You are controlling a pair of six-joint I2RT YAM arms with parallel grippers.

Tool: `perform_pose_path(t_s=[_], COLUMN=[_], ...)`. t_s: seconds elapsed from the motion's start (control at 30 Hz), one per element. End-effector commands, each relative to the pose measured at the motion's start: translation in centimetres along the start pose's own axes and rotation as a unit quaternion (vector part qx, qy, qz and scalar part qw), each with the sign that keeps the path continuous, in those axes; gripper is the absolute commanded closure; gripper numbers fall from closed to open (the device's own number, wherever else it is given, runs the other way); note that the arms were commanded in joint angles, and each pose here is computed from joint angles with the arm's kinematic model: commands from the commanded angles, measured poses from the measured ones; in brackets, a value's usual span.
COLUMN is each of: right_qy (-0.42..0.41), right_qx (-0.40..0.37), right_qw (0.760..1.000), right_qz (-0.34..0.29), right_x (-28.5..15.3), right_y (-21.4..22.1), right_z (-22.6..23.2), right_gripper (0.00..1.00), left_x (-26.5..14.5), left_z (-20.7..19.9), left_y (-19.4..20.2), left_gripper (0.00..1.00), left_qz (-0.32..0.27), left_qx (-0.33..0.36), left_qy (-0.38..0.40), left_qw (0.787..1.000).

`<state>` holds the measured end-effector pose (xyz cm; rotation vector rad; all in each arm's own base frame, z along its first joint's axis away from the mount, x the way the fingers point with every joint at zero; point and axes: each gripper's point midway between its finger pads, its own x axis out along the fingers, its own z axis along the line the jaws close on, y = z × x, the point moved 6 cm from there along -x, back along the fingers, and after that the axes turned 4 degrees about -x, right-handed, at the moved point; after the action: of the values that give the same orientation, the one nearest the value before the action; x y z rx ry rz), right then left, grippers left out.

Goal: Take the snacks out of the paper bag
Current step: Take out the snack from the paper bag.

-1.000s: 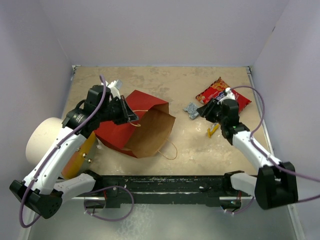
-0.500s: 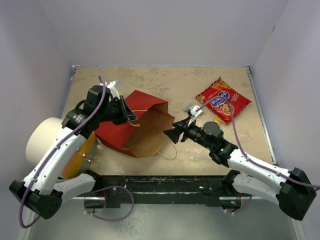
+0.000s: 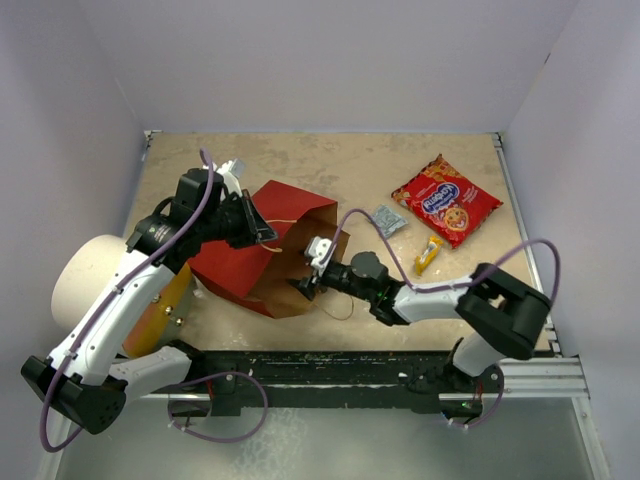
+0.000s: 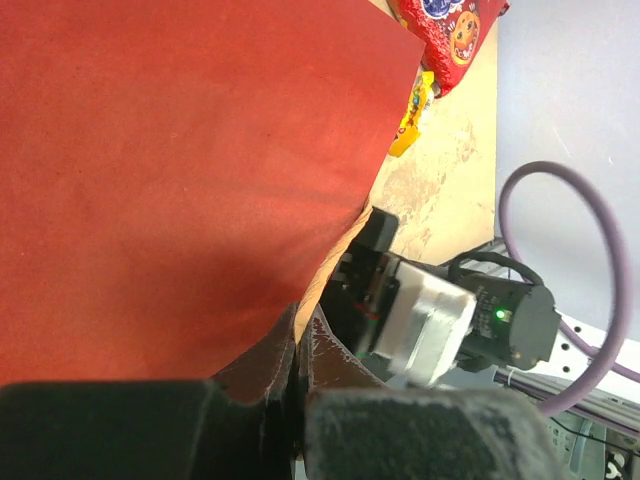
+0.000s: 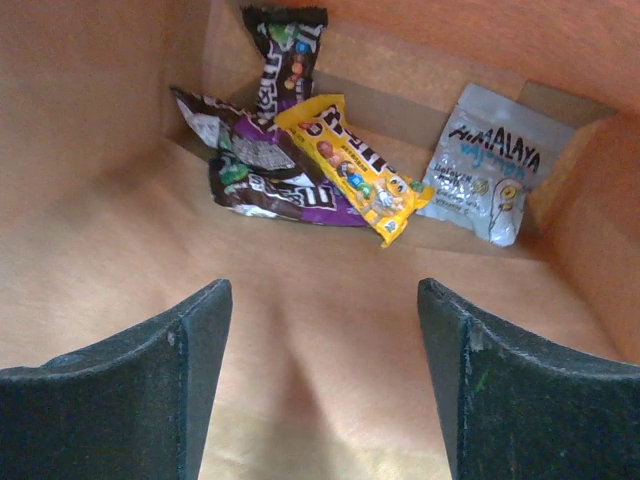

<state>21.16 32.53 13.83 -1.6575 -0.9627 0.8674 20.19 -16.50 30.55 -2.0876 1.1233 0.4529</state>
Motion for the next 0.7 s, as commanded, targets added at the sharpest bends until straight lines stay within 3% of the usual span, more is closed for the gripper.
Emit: perform_pose_path(t_s=[0.0, 0.27, 0.67], right_qy=[-0.014, -0.088, -0.091], right_qx=[-0.176, -0.308, -0.373], right_qw=[0.98, 0.944, 0.92], right_qz=[-0.095, -0.084, -0.081], right_x=[2.9, 6.4, 10.9], right_y=[-4.6, -1.4, 0.7], right_z=[-1.6, -0.6, -1.5], right_gripper=[0.21, 0.17, 0.22], left_x=[-1.0, -1.6, -2.8], left_z=[-1.2, -1.0, -1.4], left_y=[-1.0, -0.6, -0.4], left_gripper=[1.0, 1.0, 1.0], left_qz=[-0.023, -0.022, -0.023], left_qx=[0.012, 0.016, 0.033], left_qy=[0.016, 0.017, 0.032], left_qw=[1.0, 0.999, 0.999])
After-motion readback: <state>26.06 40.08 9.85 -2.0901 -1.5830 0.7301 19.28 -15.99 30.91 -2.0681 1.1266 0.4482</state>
